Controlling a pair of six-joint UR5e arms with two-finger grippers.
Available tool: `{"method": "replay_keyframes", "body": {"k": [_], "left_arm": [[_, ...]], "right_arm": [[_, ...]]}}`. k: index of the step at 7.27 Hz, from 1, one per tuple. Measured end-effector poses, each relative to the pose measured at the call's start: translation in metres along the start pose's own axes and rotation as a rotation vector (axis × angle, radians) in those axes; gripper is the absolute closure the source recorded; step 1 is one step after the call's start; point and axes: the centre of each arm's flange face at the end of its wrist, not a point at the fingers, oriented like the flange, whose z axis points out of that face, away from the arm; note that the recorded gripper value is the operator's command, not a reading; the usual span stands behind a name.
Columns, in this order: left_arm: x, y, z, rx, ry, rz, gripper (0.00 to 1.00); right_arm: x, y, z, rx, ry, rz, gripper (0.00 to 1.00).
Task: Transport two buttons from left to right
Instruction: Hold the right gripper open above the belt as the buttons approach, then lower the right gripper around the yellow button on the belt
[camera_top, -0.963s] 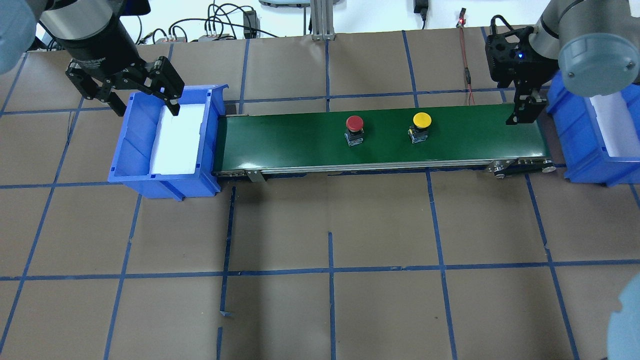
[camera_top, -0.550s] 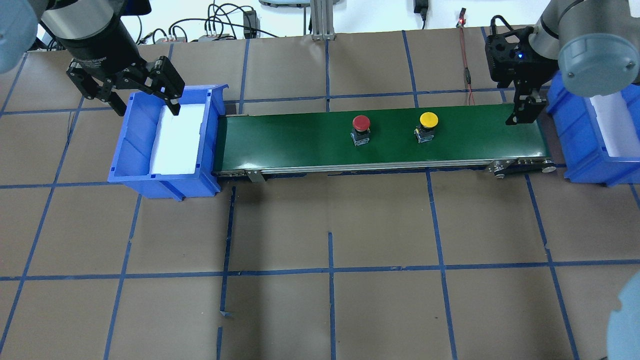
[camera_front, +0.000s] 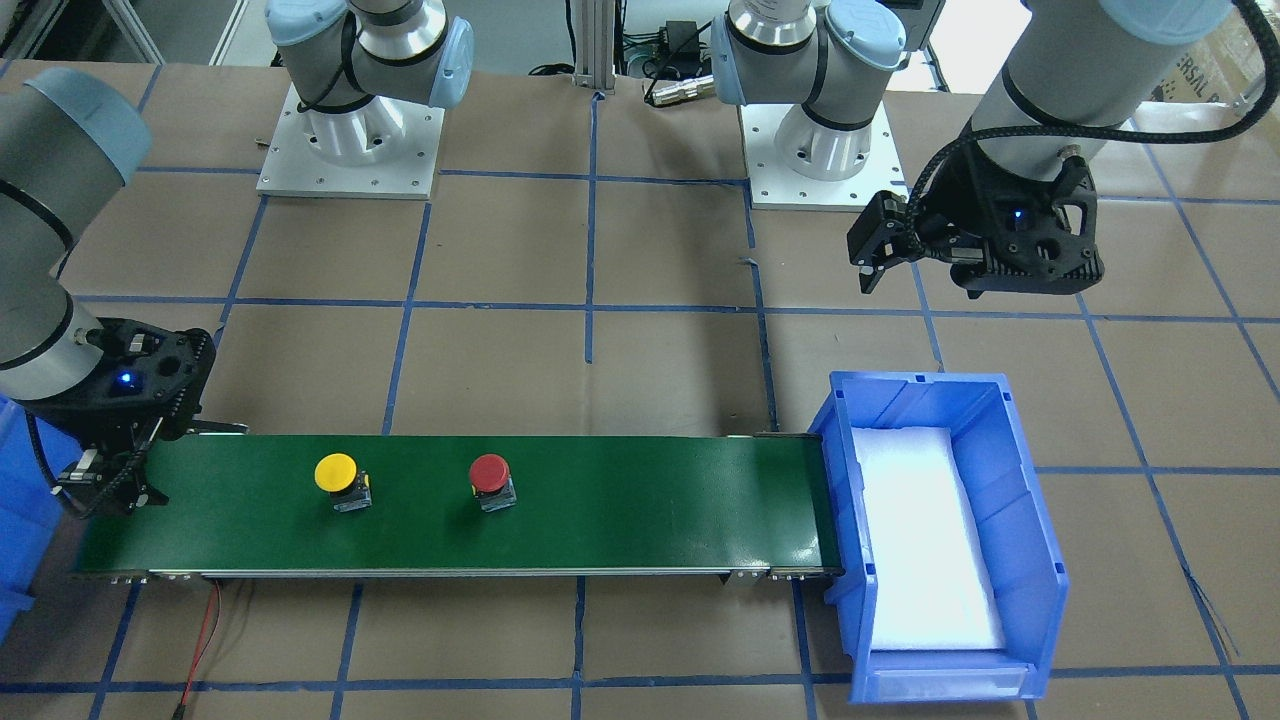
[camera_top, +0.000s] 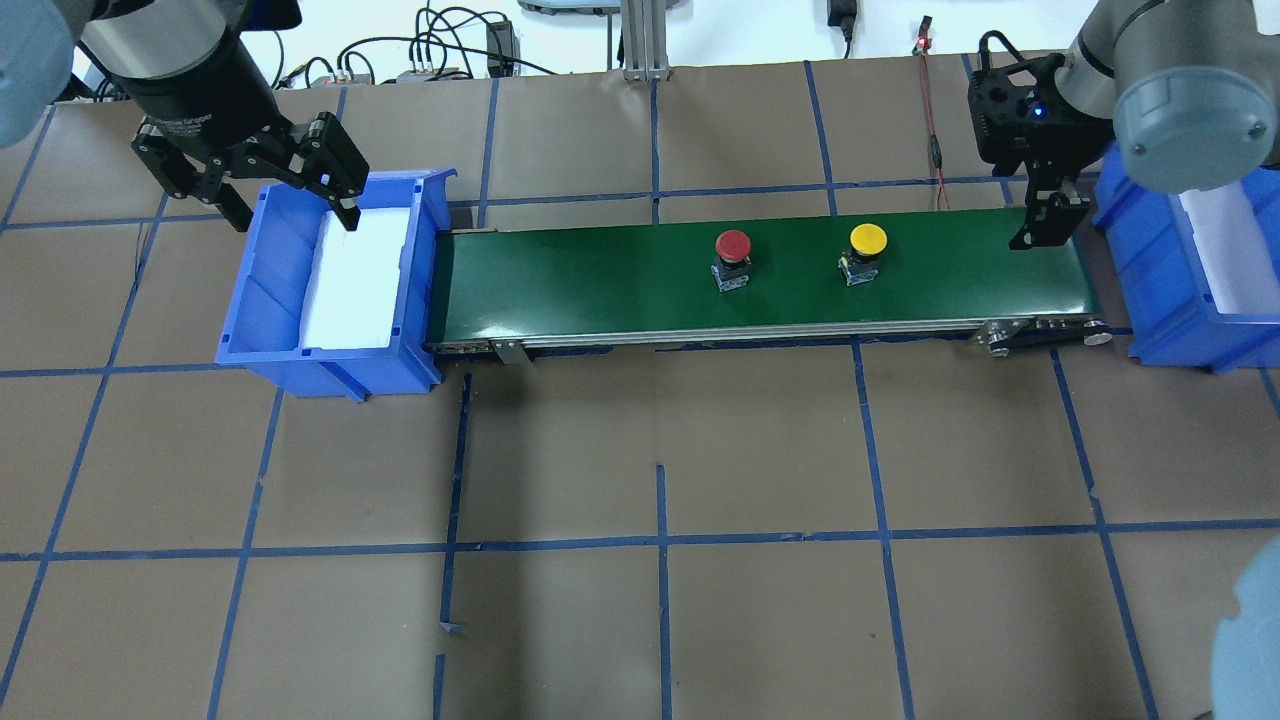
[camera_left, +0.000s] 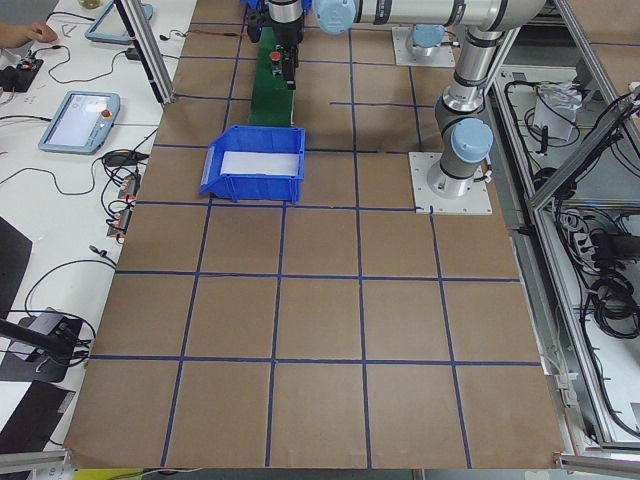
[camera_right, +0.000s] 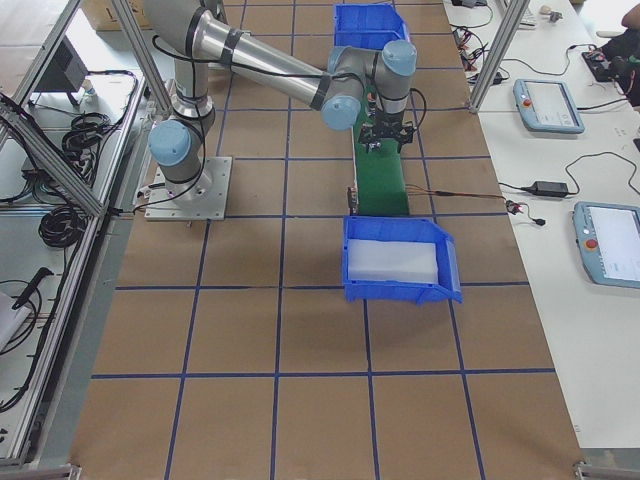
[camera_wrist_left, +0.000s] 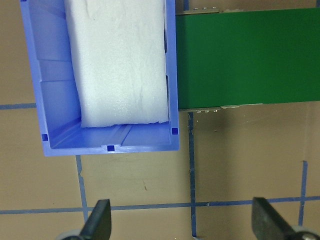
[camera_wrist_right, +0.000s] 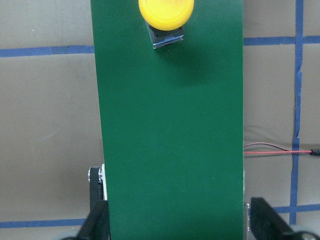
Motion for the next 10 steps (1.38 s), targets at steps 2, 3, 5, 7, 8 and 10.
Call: {"method": "replay_keyframes", "body": {"k": [2,3,5,7,8,10], "left_arm": [[0.0,0.0,0.0,0.0,0.0,-0.003,0.0],[0.0,0.0,0.0,0.0,0.0,-0.004,0.0],[0.0,0.0,0.0,0.001,0.0,-0.006,0.0],[0.0,0.001,-0.001,0.002,0.0,-0.007,0.0],[0.0,0.001,-0.001,0.002,-0.001,-0.007,0.0],[0.0,0.001,0.0,0.001,0.0,-0.008,0.0]], "right_arm": [[-0.001,0.001,0.005,0.001,-0.01,0.001,0.0],[-0.002,0.001,0.006,0.002,-0.013,0.001,0.0],[-0.002,0.001,0.007,0.002,-0.013,0.001,0.0],[-0.002,0.001,0.009,0.002,-0.015,-0.002,0.0],[-0.003,0.0,0.01,0.002,-0.017,-0.002,0.0],[-0.003,0.0,0.015,0.004,-0.015,-0.007,0.0]]}}
